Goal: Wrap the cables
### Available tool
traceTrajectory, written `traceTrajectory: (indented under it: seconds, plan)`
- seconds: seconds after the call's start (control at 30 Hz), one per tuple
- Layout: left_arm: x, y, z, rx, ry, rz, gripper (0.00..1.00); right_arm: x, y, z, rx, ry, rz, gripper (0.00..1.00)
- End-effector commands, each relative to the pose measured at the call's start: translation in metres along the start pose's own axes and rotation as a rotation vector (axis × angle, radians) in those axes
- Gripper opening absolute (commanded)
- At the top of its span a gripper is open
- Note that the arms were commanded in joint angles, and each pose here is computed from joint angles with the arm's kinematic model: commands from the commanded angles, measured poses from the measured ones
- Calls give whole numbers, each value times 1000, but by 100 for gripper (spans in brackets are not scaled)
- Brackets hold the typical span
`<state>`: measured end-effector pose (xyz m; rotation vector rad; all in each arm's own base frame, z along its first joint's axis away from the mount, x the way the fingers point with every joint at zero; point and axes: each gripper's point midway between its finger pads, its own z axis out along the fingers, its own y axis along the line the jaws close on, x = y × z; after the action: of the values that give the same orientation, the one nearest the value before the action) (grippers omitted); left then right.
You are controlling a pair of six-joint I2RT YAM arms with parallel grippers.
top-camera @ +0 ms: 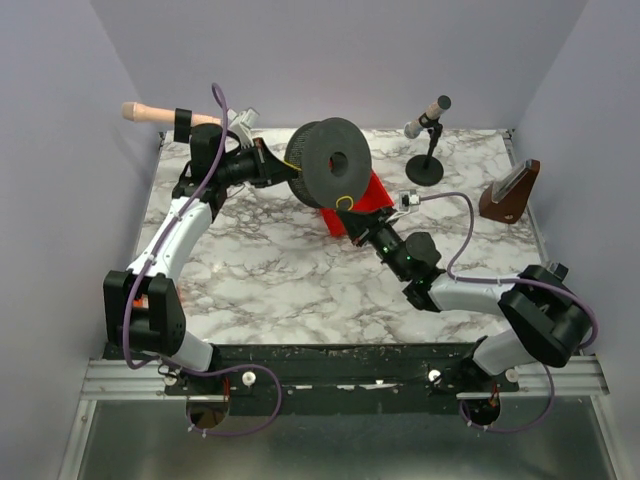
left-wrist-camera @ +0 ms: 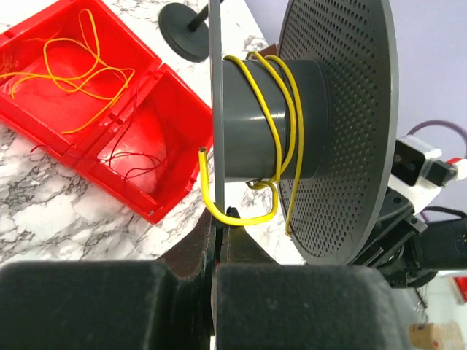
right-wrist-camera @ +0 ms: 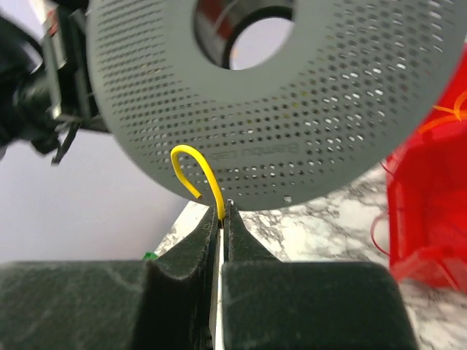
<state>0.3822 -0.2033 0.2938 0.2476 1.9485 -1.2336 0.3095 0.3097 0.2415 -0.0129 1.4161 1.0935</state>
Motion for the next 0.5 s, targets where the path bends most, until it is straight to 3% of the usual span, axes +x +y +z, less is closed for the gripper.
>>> traceTrajectory:
  seconds: [0.0, 0.13, 0.37, 0.47]
  plan:
    - [-30, -19, -5, 70, -150, 44, 0, -8, -55, 2, 297, -62, 213, 8]
    - [-40, -24, -7, 76, -184, 62, 0, -5, -73, 3, 373, -84, 413, 6]
    - [-43, -29, -6, 106, -195, 46, 0, -5, -80, 0, 417, -125, 563, 6]
    - [-36, -23, -4, 111, -188, 23, 0, 10, -88, -8, 472, -117, 725, 5]
